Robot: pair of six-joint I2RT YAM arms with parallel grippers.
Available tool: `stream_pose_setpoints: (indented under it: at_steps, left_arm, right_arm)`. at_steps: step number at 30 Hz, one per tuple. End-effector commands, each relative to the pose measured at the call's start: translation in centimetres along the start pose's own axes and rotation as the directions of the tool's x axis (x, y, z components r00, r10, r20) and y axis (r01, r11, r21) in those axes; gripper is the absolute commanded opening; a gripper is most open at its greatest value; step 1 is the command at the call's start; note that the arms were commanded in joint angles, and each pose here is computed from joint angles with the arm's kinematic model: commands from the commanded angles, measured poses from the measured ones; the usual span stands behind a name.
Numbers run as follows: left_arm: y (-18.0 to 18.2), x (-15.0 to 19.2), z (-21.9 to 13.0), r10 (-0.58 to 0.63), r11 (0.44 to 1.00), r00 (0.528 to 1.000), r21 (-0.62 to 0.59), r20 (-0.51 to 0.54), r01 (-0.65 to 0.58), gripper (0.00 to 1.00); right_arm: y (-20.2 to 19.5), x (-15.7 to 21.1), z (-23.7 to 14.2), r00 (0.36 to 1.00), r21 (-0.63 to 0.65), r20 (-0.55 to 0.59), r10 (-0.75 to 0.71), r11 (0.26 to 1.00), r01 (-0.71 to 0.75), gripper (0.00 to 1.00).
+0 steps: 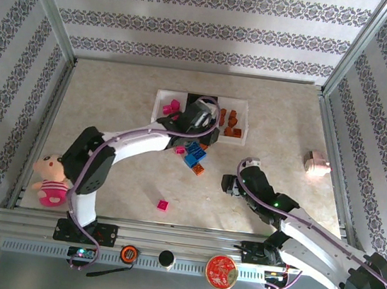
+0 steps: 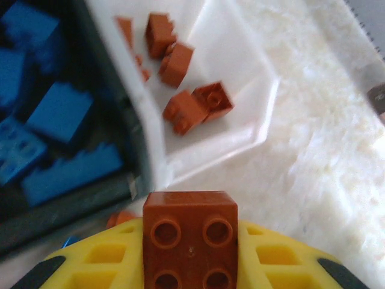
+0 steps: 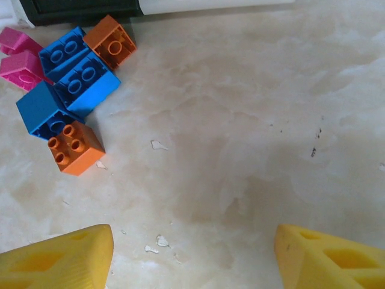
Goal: Sort the legos into containers by color
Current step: Place the lego in the container.
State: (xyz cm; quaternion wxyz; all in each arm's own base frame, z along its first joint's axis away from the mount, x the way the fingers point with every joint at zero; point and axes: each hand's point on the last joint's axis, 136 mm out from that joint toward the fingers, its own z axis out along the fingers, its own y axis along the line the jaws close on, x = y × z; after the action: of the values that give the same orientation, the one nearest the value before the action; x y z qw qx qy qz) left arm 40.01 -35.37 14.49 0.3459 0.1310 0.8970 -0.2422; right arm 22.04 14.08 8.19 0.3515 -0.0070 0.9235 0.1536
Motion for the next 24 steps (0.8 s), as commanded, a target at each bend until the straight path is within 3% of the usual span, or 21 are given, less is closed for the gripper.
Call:
stream_pose_setpoints:
  at_steps: [1,8,13,18,24]
  left_arm:
    - [-0.8,-2.8,1.5,0.022,0.999,0.999,0.029,0.048,-0.024,0.28]
    - [0.0,-5.8,5.5,-0.025,1.0,0.994,0.007,0.11,0.024,0.34]
    - [-0.4,-8.2,6.1,-0.133,0.987,0.978,0.108,0.157,0.117,0.55]
    - [-1.7,-10.6,3.4,-0.129,0.983,0.969,0.156,0.211,0.097,0.69]
    - [-2.1,-11.2,-3.0,-0.124,0.979,0.939,0.193,0.321,0.063,0.87]
  right_arm:
    - [-0.7,0.7,-0.1,1.0,0.013,-0.011,0.029,0.999,-0.029,0.72]
    - [-0.7,1.1,-0.5,1.0,0.019,-0.023,0.011,1.0,-0.01,0.72]
    - [-0.4,1.5,-0.4,0.999,0.014,-0.034,-0.003,1.0,0.003,0.72]
    - [0.6,1.7,0.0,0.998,-0.027,-0.048,-0.027,0.999,0.026,0.73]
    - [3.2,1.2,0.8,0.994,-0.119,-0.068,-0.087,0.99,0.078,0.74]
